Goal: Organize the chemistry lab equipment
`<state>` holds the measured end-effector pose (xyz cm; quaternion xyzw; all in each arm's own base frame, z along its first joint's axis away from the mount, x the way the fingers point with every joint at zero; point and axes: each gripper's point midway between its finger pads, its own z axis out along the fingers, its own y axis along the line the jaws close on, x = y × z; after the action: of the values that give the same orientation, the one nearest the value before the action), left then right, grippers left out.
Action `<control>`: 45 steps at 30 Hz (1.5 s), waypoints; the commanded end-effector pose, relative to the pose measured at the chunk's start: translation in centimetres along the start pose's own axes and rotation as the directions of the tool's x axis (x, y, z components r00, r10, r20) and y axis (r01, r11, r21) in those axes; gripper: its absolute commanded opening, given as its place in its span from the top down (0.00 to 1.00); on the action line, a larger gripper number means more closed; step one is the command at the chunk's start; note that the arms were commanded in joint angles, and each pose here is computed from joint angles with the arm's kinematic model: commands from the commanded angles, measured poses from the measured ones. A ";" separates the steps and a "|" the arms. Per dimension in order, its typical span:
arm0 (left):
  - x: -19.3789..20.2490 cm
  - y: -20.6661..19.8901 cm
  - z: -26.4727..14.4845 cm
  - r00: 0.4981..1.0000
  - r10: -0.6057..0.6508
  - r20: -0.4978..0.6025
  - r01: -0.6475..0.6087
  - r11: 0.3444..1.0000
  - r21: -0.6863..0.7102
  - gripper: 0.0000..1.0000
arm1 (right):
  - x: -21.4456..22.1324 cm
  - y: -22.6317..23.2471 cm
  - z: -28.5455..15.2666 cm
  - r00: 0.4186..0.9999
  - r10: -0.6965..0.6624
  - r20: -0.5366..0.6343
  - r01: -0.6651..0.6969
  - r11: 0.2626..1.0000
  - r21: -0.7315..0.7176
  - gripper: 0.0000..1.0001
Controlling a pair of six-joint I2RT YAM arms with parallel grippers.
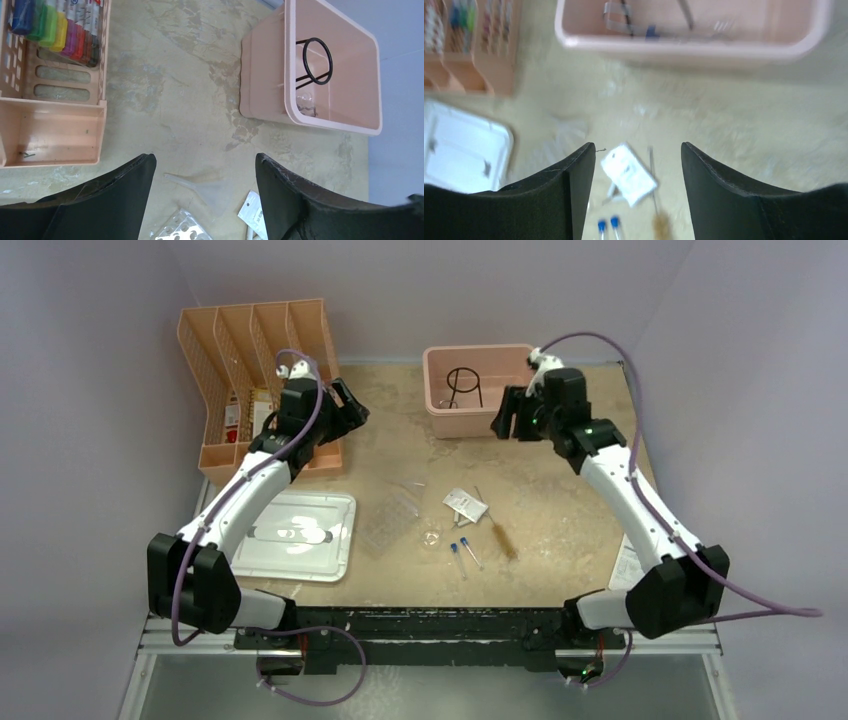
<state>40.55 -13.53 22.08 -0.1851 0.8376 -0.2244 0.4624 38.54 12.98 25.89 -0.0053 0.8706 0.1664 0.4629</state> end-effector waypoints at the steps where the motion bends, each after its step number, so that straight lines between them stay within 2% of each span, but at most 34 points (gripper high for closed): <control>1: -1.8 -2.0 -1.7 0.998 0.057 0.023 -0.058 0.995 0.077 0.26 | 8.8 1.3 -0.1 0.965 -0.097 -0.244 0.090 0.995 -0.040 0.34; 6: -0.6 -1.9 -1.8 0.998 0.057 -0.028 -0.054 0.995 0.086 0.25 | 16.4 0.8 0.6 0.895 -0.143 -0.421 0.160 0.987 0.004 0.37; 12: 0.6 -1.8 -1.8 0.996 0.043 -0.072 -0.036 0.994 0.099 0.25 | 21.0 -1.4 1.7 0.833 -0.173 -0.526 0.238 0.969 0.059 0.47; 22: 0.8 -2.6 -2.2 0.996 0.023 -0.086 -0.011 0.990 0.137 0.25 | 23.1 -2.2 4.5 0.787 -0.224 -0.575 0.297 0.954 0.035 0.69; 30: 1.0 -2.2 -2.4 0.996 0.031 -0.086 -0.020 0.991 0.129 0.25 | 24.4 -2.3 4.9 0.755 -0.222 -0.618 0.294 0.956 0.016 0.69; 35: 1.2 -2.1 -2.4 0.996 0.028 -0.089 -0.016 0.992 0.127 0.25 | 25.8 -2.9 4.9 0.717 -0.239 -0.655 0.319 0.948 0.003 0.76; 39: 1.1 -2.3 -2.4 0.996 0.028 -0.090 -0.016 0.991 0.133 0.25 | 25.7 -3.2 5.0 0.708 -0.264 -0.655 0.346 0.938 -0.005 0.81; 45: 1.0 -2.4 -2.3 0.996 0.025 -0.090 -0.012 0.991 0.136 0.25 | 24.0 -3.2 4.6 0.723 -0.286 -0.629 0.373 0.928 0.007 0.98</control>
<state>38.07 -15.57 21.77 -0.1379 0.8585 -0.2686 0.4146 28.02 15.47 1.86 -0.1733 0.9719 0.0351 0.1553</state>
